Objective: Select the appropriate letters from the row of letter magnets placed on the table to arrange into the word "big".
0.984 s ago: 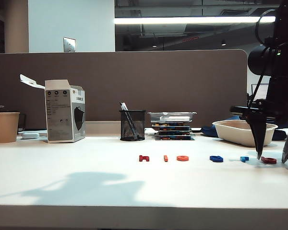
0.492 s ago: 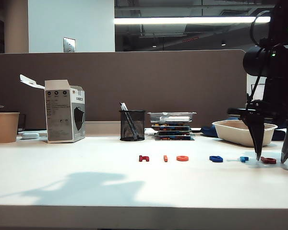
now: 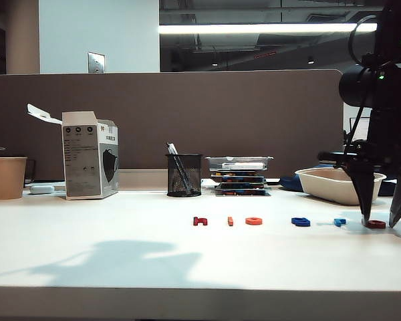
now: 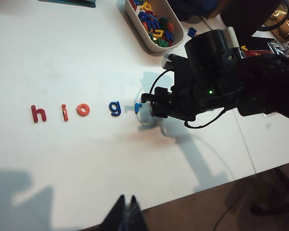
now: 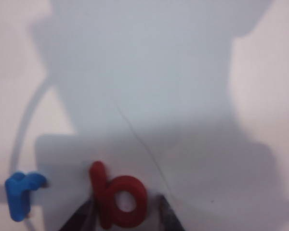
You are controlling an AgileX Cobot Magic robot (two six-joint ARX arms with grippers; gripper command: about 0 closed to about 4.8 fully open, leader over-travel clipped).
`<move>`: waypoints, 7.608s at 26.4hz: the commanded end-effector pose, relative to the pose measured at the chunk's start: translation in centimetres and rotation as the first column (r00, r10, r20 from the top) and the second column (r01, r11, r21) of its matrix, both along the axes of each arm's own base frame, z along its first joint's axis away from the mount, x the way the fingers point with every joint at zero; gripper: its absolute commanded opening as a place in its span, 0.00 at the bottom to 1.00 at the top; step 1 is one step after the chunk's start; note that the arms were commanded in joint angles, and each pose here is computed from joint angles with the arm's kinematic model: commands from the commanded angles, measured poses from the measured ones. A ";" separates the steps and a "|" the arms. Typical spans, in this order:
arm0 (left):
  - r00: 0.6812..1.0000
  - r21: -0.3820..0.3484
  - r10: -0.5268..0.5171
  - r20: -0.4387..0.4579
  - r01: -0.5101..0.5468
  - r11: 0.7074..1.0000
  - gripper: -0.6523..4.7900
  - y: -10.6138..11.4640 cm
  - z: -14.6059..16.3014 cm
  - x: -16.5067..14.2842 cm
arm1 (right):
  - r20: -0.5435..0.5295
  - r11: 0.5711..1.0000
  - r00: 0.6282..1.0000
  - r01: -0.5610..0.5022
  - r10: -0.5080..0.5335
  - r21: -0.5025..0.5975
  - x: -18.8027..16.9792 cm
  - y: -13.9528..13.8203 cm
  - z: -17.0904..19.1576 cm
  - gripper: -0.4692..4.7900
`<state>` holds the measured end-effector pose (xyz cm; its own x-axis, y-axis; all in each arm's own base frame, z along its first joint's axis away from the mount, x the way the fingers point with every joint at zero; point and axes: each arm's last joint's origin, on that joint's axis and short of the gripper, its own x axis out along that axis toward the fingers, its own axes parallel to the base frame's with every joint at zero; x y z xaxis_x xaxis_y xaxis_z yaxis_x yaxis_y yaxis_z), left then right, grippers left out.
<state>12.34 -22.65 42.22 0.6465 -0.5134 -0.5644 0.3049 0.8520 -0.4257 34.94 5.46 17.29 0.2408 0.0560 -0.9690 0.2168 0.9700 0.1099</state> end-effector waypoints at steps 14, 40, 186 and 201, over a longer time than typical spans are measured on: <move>1.000 -0.011 0.001 0.009 -0.001 1.000 0.11 0.1 0.2 0.0 | -0.055 1.000 0.998 -0.012 0.013 0.019 -0.3 0.2 -1.4 0.36; 1.000 -0.011 0.001 0.009 -0.001 1.000 0.11 0.1 0.2 0.0 | -0.039 1.000 0.999 -0.013 0.014 0.021 -0.1 0.2 -1.4 0.28; 1.000 -0.011 0.001 0.009 -0.001 1.000 0.11 0.1 0.2 0.0 | -0.123 0.966 0.961 -0.238 0.249 0.096 -7.2 15.9 -1.7 0.28; 1.000 -0.011 0.001 0.009 -0.001 1.000 0.11 0.1 0.2 0.0 | -0.142 0.963 0.957 -0.237 0.254 0.125 -7.3 16.0 -1.8 0.30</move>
